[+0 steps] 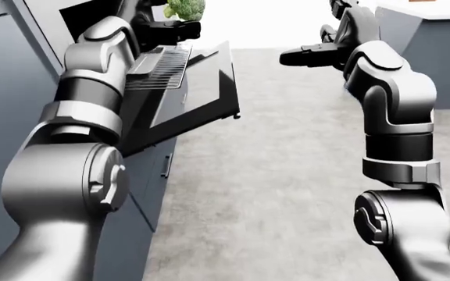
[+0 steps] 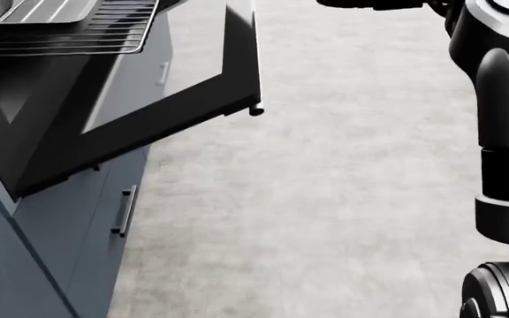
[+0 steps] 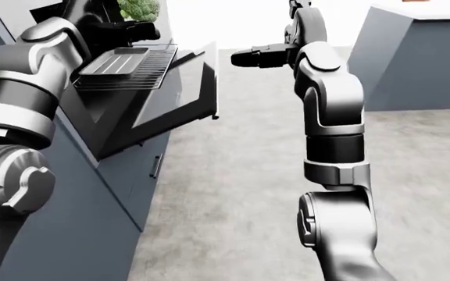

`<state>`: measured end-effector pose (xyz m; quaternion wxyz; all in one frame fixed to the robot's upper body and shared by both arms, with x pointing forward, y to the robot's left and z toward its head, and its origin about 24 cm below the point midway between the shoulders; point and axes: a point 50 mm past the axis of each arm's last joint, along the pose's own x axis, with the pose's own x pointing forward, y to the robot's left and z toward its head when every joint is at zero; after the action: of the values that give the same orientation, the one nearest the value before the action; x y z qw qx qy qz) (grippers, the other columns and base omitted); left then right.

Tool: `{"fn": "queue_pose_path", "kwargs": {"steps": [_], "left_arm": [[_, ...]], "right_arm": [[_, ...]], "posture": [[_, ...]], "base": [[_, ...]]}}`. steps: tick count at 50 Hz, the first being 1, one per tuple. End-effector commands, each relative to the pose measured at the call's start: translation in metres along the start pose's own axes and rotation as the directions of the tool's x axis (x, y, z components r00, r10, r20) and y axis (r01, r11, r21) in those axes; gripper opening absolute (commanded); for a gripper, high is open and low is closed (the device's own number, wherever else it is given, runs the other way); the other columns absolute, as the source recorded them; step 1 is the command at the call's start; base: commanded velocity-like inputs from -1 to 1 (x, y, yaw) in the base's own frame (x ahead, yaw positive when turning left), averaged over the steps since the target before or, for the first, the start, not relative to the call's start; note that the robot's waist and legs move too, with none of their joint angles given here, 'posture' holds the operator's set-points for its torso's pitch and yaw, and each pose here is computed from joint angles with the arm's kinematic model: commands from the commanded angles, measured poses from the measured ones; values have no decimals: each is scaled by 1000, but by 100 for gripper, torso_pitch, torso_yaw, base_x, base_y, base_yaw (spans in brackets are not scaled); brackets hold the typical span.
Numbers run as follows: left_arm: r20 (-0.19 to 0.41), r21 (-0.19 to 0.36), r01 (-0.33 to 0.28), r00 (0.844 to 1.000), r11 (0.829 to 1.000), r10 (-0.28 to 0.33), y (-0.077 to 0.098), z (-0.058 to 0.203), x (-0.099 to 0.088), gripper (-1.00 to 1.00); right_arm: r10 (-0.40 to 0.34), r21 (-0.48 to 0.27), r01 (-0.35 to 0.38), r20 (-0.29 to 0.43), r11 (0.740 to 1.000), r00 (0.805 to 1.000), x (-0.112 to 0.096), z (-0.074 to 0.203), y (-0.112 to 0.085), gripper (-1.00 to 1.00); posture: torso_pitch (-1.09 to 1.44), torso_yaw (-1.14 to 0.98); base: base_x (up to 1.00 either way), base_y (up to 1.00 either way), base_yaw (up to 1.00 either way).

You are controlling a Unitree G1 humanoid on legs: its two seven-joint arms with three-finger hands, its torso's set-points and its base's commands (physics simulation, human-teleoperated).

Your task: Place the broccoli on the rack of the oven.

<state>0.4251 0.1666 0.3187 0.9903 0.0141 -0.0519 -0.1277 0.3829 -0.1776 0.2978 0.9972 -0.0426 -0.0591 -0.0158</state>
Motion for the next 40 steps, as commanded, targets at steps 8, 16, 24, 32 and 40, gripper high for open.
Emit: {"fn": "queue_pose_path", "kwargs": {"steps": [8,16,24,32,40], "left_arm": [[118,26,21,993,999,-24,-9,35,-1,-21],[118,25,20,993,999,-22,-8,35,-2,-21],[119,20,19,993,1000,-21,-7,34,-2,-22],[121,23,19,992,1000,-22,-7,35,-2,-22],[121,23,21,992,1000,-24,-8,36,-2,-21]], "right_arm": [[-24,6,24,116,1000,993,-6,29,-7,100],[-26,10,25,115,1000,993,-7,27,-7,100],[-35,14,33,116,999,993,-7,24,-9,100],[-36,20,34,122,999,992,-6,28,-8,100],[-35,18,33,119,999,992,-7,28,-8,100]], "posture": [[0,0],[0,0],[0,0],[0,0],[0,0]], "base": [[36,0,0],[34,0,0],[9,0,0],[0,2,0],[0,12,0]]}}
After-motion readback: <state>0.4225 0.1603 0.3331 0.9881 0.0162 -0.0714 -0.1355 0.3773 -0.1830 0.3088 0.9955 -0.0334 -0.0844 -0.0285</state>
